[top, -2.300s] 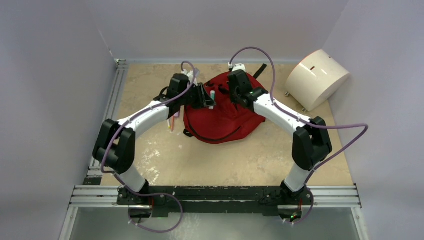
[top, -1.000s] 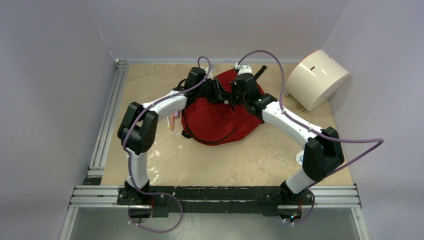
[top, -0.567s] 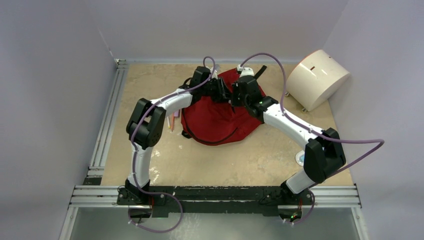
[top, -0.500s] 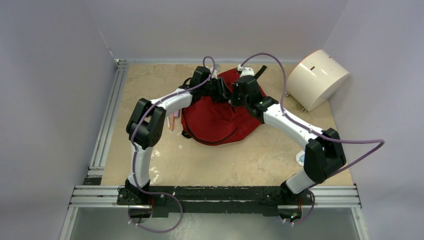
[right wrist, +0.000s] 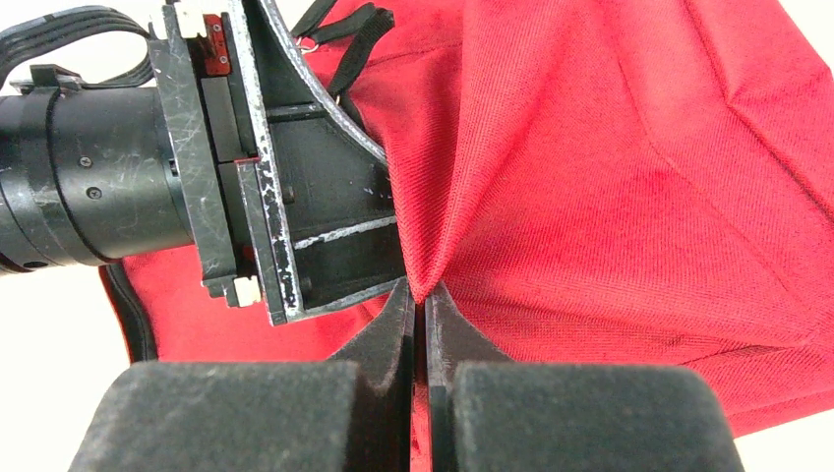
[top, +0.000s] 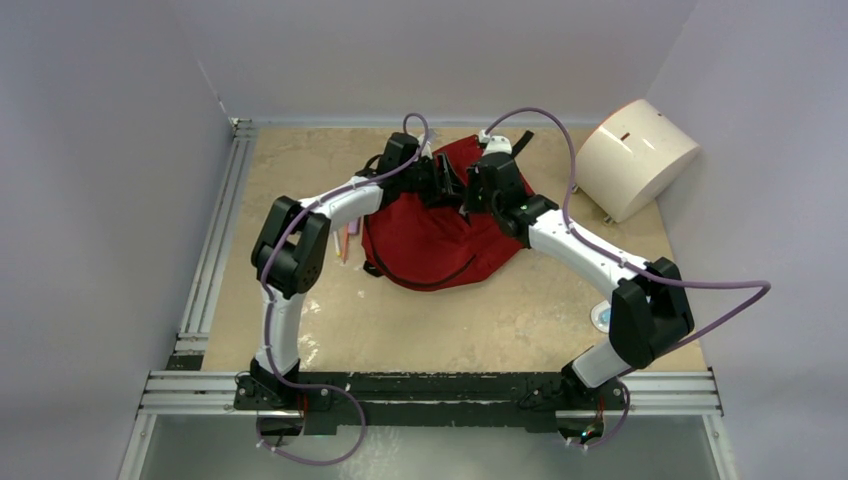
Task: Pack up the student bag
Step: Place the stationery in the student bag, then pick up the stationery from the center of the board.
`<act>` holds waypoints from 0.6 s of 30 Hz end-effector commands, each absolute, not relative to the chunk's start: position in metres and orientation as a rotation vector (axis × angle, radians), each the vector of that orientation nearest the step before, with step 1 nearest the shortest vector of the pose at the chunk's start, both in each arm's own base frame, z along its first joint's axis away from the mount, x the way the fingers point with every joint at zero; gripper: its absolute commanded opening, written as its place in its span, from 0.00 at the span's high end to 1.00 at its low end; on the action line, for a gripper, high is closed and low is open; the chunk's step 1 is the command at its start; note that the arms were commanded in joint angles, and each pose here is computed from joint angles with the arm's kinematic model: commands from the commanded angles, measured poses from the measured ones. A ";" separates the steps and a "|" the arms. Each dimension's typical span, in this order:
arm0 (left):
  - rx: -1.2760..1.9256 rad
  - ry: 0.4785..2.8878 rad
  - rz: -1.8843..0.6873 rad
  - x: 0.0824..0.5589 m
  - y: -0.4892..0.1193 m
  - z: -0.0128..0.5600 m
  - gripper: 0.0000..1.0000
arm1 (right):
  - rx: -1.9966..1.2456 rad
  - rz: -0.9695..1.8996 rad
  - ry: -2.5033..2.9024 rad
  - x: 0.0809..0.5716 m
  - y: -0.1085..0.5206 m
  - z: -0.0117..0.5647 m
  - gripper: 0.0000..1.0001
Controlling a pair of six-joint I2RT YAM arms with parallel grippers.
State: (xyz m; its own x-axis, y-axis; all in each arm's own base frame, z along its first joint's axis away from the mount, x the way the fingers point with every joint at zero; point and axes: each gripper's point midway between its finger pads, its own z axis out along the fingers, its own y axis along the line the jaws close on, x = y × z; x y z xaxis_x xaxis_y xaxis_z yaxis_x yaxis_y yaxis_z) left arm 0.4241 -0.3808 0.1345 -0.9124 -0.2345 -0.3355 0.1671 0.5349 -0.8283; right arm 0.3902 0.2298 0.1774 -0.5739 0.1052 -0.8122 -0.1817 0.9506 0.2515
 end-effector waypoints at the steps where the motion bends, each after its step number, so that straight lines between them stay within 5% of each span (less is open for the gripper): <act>1: 0.088 2.212 -1.381 0.411 -0.386 0.203 0.46 | -0.070 0.563 2.070 0.383 0.258 0.208 1.00; 18: -0.047 2.288 -0.835 0.375 -0.258 0.198 0.50 | 0.026 0.509 2.023 0.389 0.244 0.212 1.00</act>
